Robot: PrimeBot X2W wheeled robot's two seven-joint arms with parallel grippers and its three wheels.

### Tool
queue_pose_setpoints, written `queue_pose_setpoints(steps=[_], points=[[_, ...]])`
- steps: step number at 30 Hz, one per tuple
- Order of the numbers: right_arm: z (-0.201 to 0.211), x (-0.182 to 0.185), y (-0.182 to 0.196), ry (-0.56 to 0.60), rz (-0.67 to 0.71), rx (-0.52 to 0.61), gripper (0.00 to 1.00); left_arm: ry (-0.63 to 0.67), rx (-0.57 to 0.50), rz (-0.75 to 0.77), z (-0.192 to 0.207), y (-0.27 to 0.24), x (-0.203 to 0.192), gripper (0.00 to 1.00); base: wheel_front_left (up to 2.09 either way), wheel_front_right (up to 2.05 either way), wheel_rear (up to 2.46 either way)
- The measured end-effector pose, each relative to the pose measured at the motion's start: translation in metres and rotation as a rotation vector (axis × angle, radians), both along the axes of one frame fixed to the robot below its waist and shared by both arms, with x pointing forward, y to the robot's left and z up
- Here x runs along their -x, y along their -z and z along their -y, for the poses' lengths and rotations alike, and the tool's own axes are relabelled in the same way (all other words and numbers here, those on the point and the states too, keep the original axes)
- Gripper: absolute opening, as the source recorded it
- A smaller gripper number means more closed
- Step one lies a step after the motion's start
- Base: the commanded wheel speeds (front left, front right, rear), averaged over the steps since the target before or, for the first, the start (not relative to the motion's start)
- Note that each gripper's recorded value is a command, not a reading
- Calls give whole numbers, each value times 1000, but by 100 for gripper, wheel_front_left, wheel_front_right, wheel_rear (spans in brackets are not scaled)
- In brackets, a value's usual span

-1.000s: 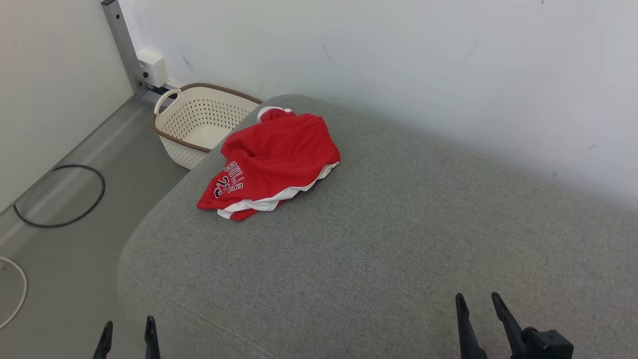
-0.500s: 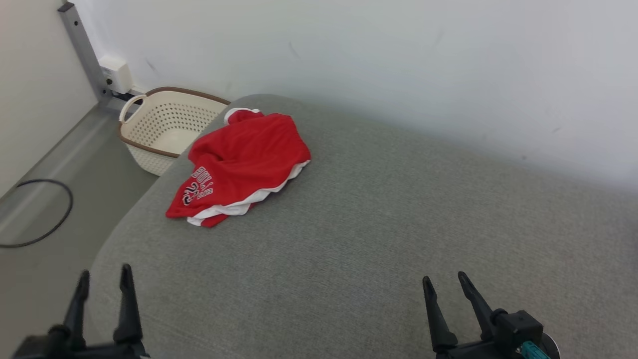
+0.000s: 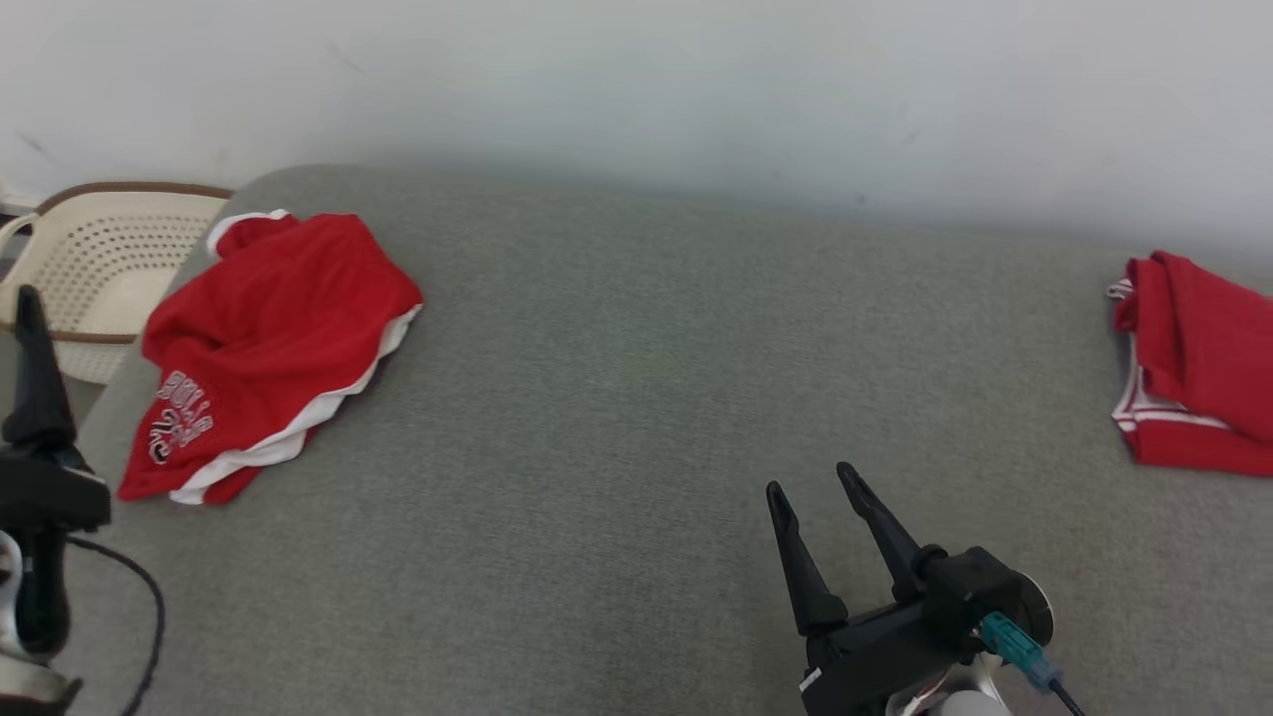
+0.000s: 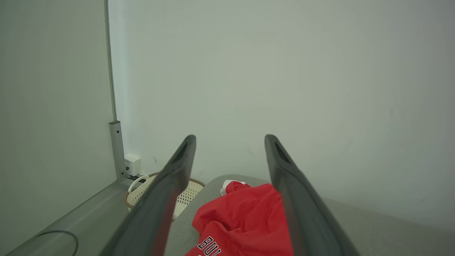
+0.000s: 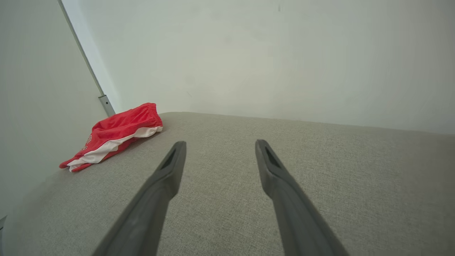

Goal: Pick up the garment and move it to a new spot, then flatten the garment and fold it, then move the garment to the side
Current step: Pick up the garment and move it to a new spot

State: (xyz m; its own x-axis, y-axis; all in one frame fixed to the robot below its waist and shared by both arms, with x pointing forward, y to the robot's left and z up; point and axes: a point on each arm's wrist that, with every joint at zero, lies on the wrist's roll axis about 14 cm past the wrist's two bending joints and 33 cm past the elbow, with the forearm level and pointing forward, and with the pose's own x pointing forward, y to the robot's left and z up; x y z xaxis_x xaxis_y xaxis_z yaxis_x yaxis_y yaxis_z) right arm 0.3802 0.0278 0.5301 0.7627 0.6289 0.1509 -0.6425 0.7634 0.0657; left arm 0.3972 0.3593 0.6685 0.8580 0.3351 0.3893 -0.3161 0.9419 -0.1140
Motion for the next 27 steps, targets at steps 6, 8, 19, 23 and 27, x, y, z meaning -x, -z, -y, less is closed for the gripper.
queue_pose_setpoints(steps=[6,8,19,23,27], points=[[32,-15,5,94,-12,1,100,61,8,-72,7,4,-66,100,0,0,0],[43,-21,8,126,-18,5,100,87,14,-108,14,12,-88,100,0,0,0],[85,-41,42,240,-101,28,100,166,54,-404,41,95,-183,100,0,0,0],[97,-45,53,271,-125,41,100,186,57,-575,49,143,-196,100,0,0,0],[105,-47,62,295,-147,51,100,214,67,-727,58,184,-199,100,0,0,0]])
